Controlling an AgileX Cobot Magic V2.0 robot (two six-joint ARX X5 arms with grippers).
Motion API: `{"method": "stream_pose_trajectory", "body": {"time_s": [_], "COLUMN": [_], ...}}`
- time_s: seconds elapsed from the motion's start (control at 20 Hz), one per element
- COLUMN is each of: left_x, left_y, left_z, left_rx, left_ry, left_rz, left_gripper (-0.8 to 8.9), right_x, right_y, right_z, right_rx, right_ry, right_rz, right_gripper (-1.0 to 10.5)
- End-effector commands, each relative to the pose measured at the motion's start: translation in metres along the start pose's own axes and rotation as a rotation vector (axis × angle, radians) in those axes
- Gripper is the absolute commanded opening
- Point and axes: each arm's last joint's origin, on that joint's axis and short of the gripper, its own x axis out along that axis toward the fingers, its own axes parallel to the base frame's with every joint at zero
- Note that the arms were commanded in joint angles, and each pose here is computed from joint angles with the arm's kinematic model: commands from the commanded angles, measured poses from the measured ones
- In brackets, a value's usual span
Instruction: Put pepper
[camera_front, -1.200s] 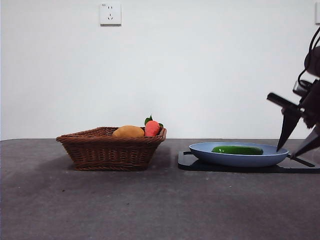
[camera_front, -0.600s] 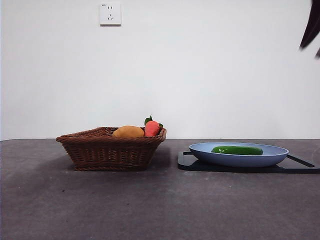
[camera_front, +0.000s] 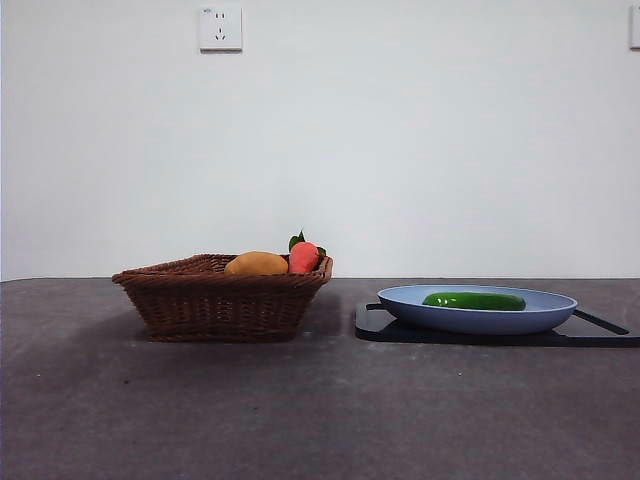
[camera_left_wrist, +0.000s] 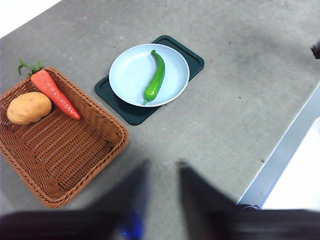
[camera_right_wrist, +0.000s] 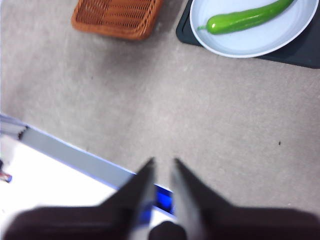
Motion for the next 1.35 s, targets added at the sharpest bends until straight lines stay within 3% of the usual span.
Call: {"method": "stream_pose_trajectory", "body": {"time_s": [0.05, 0.85, 0.95, 1.15, 1.35], "left_x": [-0.001, -0.002, -0.002, -0.04, -0.088], "left_y": [-0.001, -0.001, 0.003, 0.031, 0.056], "left_z": [0.004, 0.007, 0.009, 0.015, -0.006], "left_rx": [0.01, 0.011, 0.052, 0.018, -0.032], "left_ry": [-0.014, -0.046, -0.066, -0.311, -0.538], "left_rz": [-0.006, -0.007, 0.059, 0.265, 0.443], "left_gripper": [0.06, 0.06, 0.08, 0.08, 0.08], "right_x": [-0.003, -0.002, -0.002, -0.002, -0.002], "right_y": [0.002, 0.001, 0.001, 0.001, 0.001], "right_z": [0.003, 0.004, 0.004, 0.004, 0.004], "right_rx": [-0.044, -0.034, -0.034, -0.034, -0.033], "right_ry": [-0.011, -0.013, -0.013, -0.013, -0.01], "right_rz": [0.003, -0.002, -0.002, -0.002, -0.002], "right_gripper": [0.1, 0.1, 0.1, 0.1, 0.1]}}
